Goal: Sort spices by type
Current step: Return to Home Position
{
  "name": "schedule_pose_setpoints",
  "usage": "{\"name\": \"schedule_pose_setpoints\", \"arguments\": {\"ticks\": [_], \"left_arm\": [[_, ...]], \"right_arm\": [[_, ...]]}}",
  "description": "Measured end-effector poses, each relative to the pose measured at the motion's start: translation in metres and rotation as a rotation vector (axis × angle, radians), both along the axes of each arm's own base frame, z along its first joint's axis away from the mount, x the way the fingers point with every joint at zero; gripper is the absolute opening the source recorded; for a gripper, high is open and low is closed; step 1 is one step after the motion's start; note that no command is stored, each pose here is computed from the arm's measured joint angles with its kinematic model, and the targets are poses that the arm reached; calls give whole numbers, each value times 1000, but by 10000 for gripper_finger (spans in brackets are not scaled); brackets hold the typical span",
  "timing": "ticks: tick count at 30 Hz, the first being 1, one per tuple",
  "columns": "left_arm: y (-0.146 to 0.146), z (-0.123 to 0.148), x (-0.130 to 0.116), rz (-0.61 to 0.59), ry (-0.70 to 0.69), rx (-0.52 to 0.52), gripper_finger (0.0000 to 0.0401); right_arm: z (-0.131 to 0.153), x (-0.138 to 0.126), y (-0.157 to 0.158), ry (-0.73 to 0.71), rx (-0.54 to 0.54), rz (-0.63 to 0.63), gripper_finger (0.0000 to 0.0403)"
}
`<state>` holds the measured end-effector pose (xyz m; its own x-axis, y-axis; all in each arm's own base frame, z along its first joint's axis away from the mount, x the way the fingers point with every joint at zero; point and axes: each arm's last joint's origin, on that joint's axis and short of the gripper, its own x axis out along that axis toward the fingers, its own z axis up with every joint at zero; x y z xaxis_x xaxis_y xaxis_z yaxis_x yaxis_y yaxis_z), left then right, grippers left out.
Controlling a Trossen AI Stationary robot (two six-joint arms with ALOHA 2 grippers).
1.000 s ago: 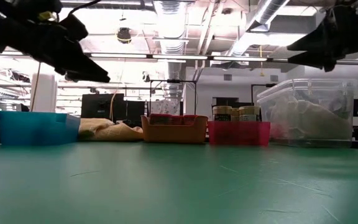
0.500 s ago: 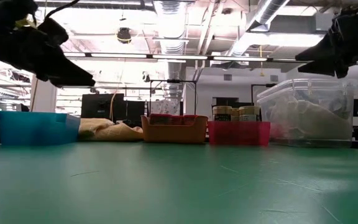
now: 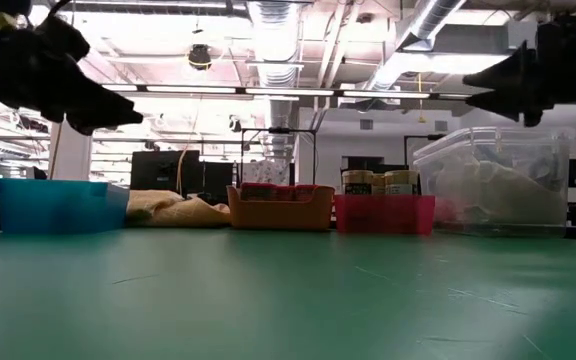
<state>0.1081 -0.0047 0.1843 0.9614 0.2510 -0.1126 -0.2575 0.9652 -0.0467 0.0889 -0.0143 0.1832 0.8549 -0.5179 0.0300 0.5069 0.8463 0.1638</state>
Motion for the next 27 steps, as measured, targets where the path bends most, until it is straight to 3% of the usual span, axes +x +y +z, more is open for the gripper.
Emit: {"name": "schedule_pose_setpoints", "arguments": {"ticks": [7,14,24,27], "left_arm": [[-7,-16,1,-49,-40,-34,187],[-12,-15,-1,8,-39,42,187],[-16,-18,-2,-26,-3,106,187],[-17,-17,-2,-34,-11,99,187]], "right_arm": [[-7,5,8,-57,-38,83,312],[-8,3,10,-24,-55,-1,312],[-9,3,12,-24,-39,9,312],[-9,3,11,-54,8,7,312]]}}
